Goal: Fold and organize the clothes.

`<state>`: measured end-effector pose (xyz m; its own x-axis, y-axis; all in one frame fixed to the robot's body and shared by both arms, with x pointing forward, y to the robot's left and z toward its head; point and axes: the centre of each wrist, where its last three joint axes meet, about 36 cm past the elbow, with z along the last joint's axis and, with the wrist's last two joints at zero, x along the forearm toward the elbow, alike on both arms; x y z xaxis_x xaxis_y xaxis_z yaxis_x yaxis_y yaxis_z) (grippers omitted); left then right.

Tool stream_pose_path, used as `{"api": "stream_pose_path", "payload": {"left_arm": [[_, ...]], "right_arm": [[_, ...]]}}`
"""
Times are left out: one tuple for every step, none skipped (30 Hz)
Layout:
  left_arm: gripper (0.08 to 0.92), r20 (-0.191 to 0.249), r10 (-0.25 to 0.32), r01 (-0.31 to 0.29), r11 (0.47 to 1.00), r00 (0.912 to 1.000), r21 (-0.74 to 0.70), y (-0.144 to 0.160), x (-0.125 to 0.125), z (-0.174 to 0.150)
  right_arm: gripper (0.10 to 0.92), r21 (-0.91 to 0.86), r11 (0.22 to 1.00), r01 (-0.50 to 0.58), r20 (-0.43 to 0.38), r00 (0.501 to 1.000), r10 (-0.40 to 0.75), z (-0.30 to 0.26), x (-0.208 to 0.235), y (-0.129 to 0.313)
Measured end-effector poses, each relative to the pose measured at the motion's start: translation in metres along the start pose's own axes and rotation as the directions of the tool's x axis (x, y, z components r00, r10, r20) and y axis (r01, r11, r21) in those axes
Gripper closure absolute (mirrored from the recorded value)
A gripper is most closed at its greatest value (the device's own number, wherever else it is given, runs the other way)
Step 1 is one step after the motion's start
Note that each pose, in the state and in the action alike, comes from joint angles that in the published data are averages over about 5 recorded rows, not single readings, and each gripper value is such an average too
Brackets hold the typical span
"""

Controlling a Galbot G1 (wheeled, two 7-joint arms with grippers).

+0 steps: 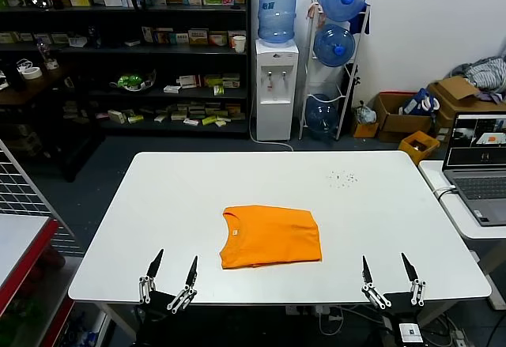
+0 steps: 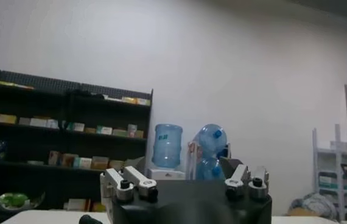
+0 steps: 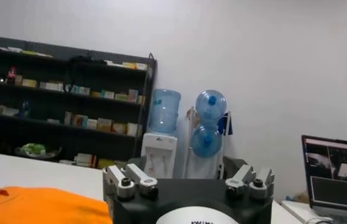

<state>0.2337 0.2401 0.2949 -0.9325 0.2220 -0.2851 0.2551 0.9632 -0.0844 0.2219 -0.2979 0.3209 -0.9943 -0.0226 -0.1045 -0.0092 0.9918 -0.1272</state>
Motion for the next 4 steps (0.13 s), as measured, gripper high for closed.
{"api": "stream_pose_path", "payload": {"left_arm": [[0.177,0.0,0.0,0.0,1.0,1.0,-0.001,0.0003,-0.0001,0.0001],[0.177,0.0,0.0,0.0,1.0,1.0,-0.003,0.0006,-0.0003,0.0003],[0.177,0.0,0.0,0.0,1.0,1.0,-0.003,0.0007,-0.0004,0.0004],[0.177,0.0,0.0,0.0,1.0,1.0,-0.004,0.0008,-0.0004,0.0005]], "right_arm": [[0.2,0.0,1.0,0.0,-0.001,1.0,0.0,0.0,0.0,0.0],[0.2,0.0,1.0,0.0,-0.002,1.0,0.0,0.0,-0.0001,0.0001],[0.2,0.0,1.0,0.0,-0.002,1.0,0.0,0.0,-0.0001,0.0001],[0.2,-0.001,1.0,0.0,-0.003,1.0,0.0,0.0,-0.0001,0.0002]]}}
